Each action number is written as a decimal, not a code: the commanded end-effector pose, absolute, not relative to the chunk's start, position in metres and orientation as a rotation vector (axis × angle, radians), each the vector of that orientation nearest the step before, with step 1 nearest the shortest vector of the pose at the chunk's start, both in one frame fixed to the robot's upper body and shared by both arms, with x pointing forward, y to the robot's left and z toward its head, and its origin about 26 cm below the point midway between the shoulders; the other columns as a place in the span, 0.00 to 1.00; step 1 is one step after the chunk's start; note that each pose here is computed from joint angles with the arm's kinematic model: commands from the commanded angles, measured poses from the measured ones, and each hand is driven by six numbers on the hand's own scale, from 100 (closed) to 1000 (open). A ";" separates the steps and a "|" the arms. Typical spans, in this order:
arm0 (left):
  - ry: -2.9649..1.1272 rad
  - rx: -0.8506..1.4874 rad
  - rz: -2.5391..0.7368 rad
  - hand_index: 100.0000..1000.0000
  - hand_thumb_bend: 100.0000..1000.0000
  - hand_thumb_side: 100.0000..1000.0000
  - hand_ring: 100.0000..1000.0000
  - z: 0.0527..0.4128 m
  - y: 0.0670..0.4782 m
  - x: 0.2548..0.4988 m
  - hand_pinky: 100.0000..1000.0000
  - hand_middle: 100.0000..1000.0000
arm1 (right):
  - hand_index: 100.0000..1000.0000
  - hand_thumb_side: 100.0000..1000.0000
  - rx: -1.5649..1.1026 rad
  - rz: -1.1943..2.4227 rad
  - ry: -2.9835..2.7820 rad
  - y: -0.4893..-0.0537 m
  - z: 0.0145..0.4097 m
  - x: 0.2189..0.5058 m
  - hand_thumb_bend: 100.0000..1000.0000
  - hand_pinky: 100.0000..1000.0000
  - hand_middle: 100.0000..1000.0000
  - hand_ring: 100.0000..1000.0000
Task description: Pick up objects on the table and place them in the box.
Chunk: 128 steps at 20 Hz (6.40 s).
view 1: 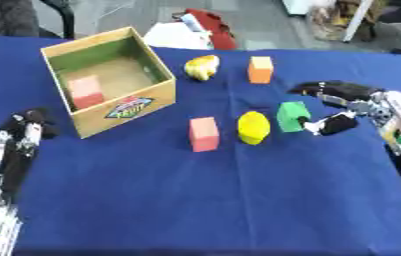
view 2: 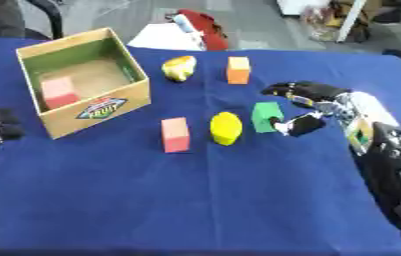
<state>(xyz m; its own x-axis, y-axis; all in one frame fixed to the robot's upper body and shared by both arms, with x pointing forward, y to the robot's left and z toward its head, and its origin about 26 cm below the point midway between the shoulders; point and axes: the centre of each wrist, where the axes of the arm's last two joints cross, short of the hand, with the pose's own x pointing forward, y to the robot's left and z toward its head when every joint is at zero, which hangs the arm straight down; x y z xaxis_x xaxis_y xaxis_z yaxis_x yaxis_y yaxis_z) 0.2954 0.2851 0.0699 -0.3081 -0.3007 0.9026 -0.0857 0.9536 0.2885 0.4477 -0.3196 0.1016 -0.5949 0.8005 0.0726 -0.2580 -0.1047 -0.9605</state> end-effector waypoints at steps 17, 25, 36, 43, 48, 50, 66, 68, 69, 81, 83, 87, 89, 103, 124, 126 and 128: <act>-1.908 0.291 -0.234 0.74 0.00 0.71 0.53 0.079 0.287 0.297 0.65 0.55 | 1.00 0.43 -0.702 1.751 -1.385 -0.330 0.108 0.455 0.00 0.84 0.93 0.89; -1.911 0.289 -0.236 0.74 0.00 0.71 0.53 0.079 0.287 0.298 0.65 0.55 | 1.00 0.42 -0.712 1.746 -1.394 -0.322 0.108 0.460 0.00 0.84 0.93 0.89; -1.912 0.287 -0.237 0.74 0.00 0.71 0.53 0.080 0.286 0.298 0.65 0.55 | 1.00 0.37 -0.680 1.822 -1.287 -0.314 0.105 0.466 0.00 0.83 0.88 0.88; -1.911 0.285 -0.237 0.74 0.00 0.71 0.53 0.079 0.286 0.298 0.65 0.55 | 0.95 0.07 -0.643 1.850 -1.250 -0.311 0.106 0.466 0.00 0.81 0.68 0.82; -1.911 0.285 -0.237 0.74 0.00 0.71 0.53 0.079 0.286 0.298 0.65 0.55 | 0.90 0.00 -0.665 1.810 -1.336 -0.311 0.110 0.466 0.00 0.76 0.42 0.74; -1.911 0.285 -0.236 0.74 0.00 0.71 0.53 0.079 0.286 0.298 0.65 0.55 | 0.88 0.00 -0.683 1.772 -1.401 -0.311 0.113 0.466 0.00 0.74 0.35 0.69; -1.916 0.255 -0.263 0.74 0.00 0.71 0.53 0.080 0.281 0.300 0.65 0.54 | 0.89 0.00 -0.612 1.749 -1.835 -0.221 0.225 0.497 0.00 0.75 0.32 0.66; -1.924 0.241 -0.275 0.74 0.00 0.71 0.53 0.082 0.278 0.301 0.65 0.54 | 0.89 0.00 -0.599 1.762 -1.847 -0.201 0.230 0.500 0.00 0.75 0.34 0.66; -1.930 0.234 -0.282 0.74 0.00 0.71 0.53 0.084 0.277 0.303 0.65 0.54 | 0.89 0.00 -0.594 1.770 -1.853 -0.191 0.232 0.501 0.00 0.75 0.34 0.66; -1.982 0.127 -0.365 0.74 0.00 0.71 0.53 0.099 0.257 0.314 0.65 0.54 | 1.00 0.08 -0.614 1.789 -1.815 -0.107 0.224 0.504 0.00 0.79 0.77 0.77; -1.984 0.124 -0.368 0.74 0.00 0.71 0.53 0.100 0.256 0.314 0.65 0.54 | 1.00 0.30 -0.649 1.805 -1.794 -0.097 0.220 0.502 0.00 0.81 0.87 0.81; -1.988 0.116 -0.372 0.74 0.00 0.71 0.53 0.101 0.255 0.315 0.65 0.54 | 1.00 0.44 -0.769 1.792 -1.797 -0.082 0.215 0.497 0.00 0.81 0.95 0.84; -1.985 0.118 -0.371 0.74 0.00 0.71 0.53 0.100 0.255 0.314 0.65 0.54 | 1.00 0.51 -0.832 1.778 -1.803 -0.081 0.214 0.496 0.00 0.81 0.98 0.86; -1.981 0.127 -0.367 0.74 0.00 0.71 0.52 0.099 0.257 0.314 0.65 0.54 | 1.00 0.22 -0.995 1.890 -1.570 -0.088 0.202 0.499 0.00 0.91 1.00 1.00; -1.953 0.163 -0.344 0.74 0.00 0.71 0.52 0.092 0.265 0.310 0.65 0.54 | 1.00 0.00 -0.935 1.757 -1.484 -0.171 0.242 0.513 0.00 0.90 1.00 0.98; -1.950 0.168 -0.341 0.74 0.00 0.71 0.52 0.091 0.266 0.309 0.65 0.54 | 1.00 0.00 -0.934 1.741 -1.449 -0.184 0.244 0.514 0.00 0.89 1.00 0.98; -1.950 0.171 -0.339 0.74 0.00 0.71 0.52 0.091 0.267 0.309 0.65 0.54 | 1.00 0.00 -0.934 1.728 -1.397 -0.194 0.240 0.515 0.03 0.89 1.00 0.98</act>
